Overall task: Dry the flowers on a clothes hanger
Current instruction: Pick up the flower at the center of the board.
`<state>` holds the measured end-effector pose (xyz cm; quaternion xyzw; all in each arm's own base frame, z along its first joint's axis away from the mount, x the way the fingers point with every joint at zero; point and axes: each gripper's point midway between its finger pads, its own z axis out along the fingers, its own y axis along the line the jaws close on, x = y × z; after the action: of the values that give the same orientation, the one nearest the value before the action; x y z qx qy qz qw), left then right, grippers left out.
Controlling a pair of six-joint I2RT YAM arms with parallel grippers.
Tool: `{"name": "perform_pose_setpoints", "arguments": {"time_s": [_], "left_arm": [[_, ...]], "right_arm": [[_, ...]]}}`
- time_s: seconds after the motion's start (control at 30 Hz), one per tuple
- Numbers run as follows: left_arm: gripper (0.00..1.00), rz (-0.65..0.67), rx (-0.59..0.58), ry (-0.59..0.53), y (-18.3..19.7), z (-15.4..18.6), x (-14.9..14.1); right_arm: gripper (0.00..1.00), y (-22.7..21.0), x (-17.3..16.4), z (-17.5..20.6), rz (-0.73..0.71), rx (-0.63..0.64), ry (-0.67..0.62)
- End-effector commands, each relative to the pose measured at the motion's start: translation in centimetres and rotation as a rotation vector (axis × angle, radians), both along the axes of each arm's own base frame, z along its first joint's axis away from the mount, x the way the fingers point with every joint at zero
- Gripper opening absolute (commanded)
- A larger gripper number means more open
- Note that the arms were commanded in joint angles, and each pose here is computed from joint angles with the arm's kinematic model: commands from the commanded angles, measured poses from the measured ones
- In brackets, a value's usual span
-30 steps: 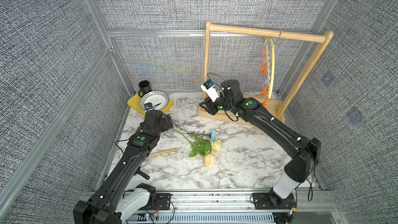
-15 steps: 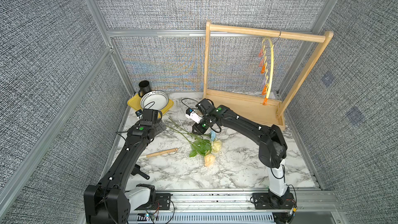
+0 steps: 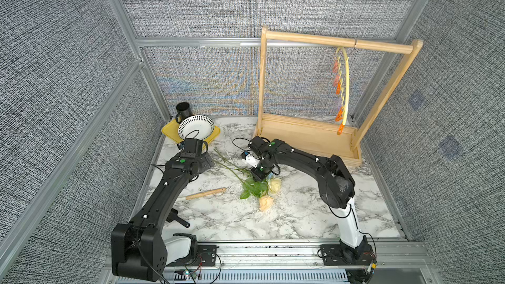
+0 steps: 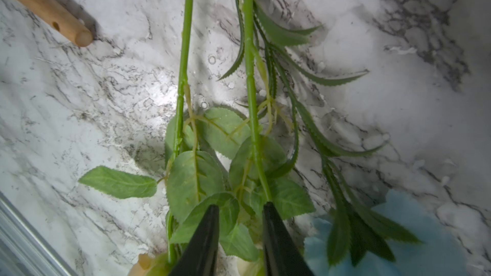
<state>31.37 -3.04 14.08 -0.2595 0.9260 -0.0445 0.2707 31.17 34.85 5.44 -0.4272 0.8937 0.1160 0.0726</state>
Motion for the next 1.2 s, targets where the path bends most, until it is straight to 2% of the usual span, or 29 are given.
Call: {"name": "perform_pose_setpoints", "arguments": {"time_s": [0.0, 0.33, 0.43, 0.67, 0.87, 1.0, 1.17], "left_arm": [[1.0, -0.028, -0.025, -0.003, -0.6, 0.1, 0.4], [1.0, -0.131, -0.108, 0.005, -2.9, 0.0, 1.2], [1.0, -0.149, -0.129, -0.001, -3.4, -0.1, 1.4], [0.99, -0.25, -0.209, -0.027, -5.6, 1.2, 1.9], [0.98, -0.322, -0.304, -0.118, -7.4, 5.0, 1.6], [0.99, -0.439, -0.396, -0.192, -9.6, 8.3, 1.3], [0.99, -0.513, -0.516, -0.204, -11.7, 10.1, 1.1]], "right_arm": [[0.3, -0.2, 1.1, -0.6, 0.002, -0.034, -0.043], [0.29, -0.8, 0.9, -3.2, 0.019, -0.091, -0.036], [0.22, -0.8, 0.9, -2.7, 0.026, -0.083, -0.046], [0.12, -0.2, 0.8, 1.5, 0.053, 0.002, -0.115], [0.08, -0.4, 0.3, 6.1, 0.05, 0.103, -0.209], [0.06, -0.7, 0.1, 8.4, 0.05, 0.164, -0.275], [0.05, -1.0, -0.2, 10.9, 0.043, 0.254, -0.366]]}}
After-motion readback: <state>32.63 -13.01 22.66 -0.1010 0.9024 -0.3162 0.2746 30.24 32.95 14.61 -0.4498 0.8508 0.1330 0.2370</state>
